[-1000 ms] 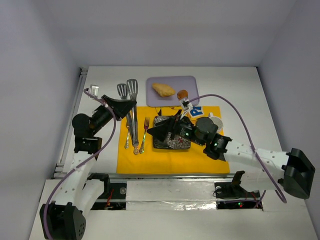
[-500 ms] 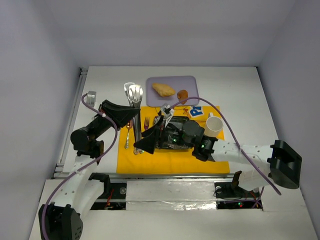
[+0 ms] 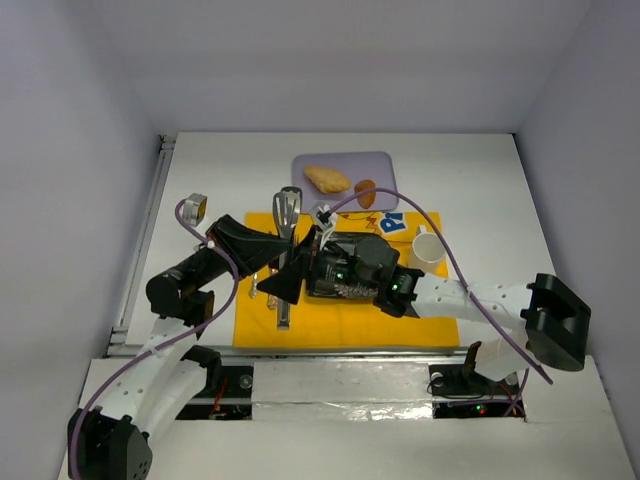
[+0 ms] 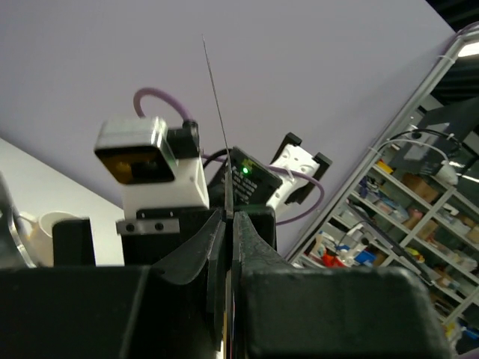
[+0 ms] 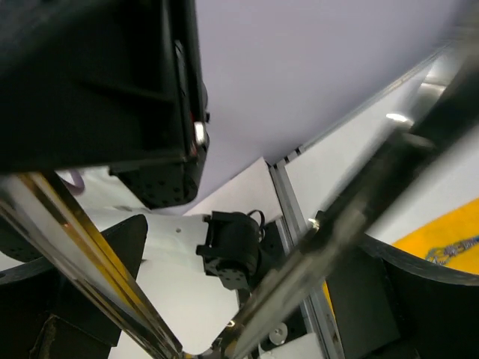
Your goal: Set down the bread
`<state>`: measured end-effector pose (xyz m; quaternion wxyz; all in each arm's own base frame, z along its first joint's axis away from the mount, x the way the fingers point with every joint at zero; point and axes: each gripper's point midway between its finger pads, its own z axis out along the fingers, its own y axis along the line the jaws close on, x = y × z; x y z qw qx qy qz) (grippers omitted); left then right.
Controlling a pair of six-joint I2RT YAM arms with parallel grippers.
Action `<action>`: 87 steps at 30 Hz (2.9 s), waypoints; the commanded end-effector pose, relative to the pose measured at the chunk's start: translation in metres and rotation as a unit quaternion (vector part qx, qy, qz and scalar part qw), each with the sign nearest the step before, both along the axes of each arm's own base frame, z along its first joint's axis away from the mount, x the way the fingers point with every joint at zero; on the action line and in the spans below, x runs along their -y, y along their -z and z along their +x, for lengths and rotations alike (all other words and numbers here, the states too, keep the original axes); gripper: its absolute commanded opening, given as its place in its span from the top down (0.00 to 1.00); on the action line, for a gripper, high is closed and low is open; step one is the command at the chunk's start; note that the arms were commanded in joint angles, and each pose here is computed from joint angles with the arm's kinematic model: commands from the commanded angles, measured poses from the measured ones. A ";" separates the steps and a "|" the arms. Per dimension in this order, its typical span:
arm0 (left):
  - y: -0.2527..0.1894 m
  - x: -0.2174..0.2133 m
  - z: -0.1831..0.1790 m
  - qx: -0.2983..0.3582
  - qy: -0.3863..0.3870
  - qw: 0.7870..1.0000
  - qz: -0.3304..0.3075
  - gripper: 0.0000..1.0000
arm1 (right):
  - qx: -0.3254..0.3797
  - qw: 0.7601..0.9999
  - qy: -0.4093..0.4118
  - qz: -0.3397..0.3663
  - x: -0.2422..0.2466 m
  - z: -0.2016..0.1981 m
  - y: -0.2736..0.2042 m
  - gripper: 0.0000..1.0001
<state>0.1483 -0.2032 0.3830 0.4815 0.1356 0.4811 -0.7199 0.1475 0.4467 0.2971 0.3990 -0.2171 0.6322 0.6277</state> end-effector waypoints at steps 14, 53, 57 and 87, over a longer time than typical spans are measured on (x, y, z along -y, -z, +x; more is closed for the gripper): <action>-0.025 -0.012 -0.033 0.112 -0.008 0.992 -0.061 1.00 | 0.003 0.996 -0.055 0.077 -0.003 -0.020 -0.041 0.00; -0.029 -0.011 -0.014 0.090 -0.028 0.993 -0.070 0.57 | -0.007 0.998 0.017 0.054 0.034 -0.012 -0.014 0.24; -0.027 -0.010 -0.010 0.089 -0.037 0.994 -0.059 0.36 | -0.002 0.998 0.043 0.034 0.041 -0.006 -0.014 0.25; 0.019 -0.004 0.042 0.027 -0.140 0.987 0.072 0.01 | -0.001 0.984 0.177 0.012 0.071 0.039 -0.058 0.33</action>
